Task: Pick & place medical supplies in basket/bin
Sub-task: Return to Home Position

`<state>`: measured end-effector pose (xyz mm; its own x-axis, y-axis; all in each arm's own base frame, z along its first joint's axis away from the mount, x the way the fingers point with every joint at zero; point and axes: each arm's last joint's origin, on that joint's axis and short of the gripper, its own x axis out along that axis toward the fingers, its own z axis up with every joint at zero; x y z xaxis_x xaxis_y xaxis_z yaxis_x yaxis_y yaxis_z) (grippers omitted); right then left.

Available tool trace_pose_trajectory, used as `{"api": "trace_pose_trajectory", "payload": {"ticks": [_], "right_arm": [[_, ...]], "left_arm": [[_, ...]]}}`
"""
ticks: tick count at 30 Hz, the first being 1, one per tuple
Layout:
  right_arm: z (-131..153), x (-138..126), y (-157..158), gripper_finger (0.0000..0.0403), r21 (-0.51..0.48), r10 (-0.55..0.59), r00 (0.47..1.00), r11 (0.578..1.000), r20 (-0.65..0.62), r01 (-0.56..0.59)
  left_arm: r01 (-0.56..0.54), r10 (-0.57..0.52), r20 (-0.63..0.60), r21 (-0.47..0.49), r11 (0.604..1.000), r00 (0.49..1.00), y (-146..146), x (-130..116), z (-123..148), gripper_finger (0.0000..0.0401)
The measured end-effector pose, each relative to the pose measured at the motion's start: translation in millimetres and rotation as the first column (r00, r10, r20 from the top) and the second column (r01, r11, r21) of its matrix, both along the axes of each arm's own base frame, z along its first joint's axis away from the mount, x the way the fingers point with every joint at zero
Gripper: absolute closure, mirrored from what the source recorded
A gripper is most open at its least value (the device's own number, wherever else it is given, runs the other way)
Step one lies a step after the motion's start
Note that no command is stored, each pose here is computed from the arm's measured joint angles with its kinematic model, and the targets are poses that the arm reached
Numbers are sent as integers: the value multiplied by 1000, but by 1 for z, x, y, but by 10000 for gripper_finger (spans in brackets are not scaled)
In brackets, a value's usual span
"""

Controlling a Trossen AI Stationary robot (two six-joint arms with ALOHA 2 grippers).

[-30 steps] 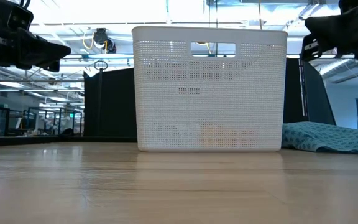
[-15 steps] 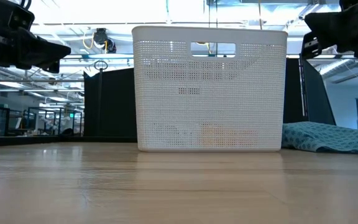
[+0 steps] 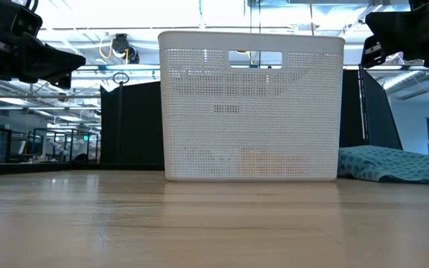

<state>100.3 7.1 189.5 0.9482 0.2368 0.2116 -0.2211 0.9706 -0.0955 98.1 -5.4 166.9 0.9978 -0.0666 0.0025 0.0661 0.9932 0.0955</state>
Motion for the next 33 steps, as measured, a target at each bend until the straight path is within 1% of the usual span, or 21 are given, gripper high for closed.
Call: {"api": "trace_pose_trajectory", "payload": {"ticks": [6, 11, 33], "right_arm": [[0, 0, 0, 403, 0, 0, 1000, 1000, 0, 0], [0, 0, 0, 403, 0, 0, 1000, 1000, 0, 0], [0, 0, 0, 403, 0, 1, 1000, 1000, 0, -1]], "left_arm": [[0, 0, 0, 3, 1000, 1000, 0, 0, 0, 371], [0, 0, 1, 3, 1000, 1000, 0, 0, 0, 361], [0, 0, 0, 4, 1000, 1000, 0, 0, 0, 359]]}}
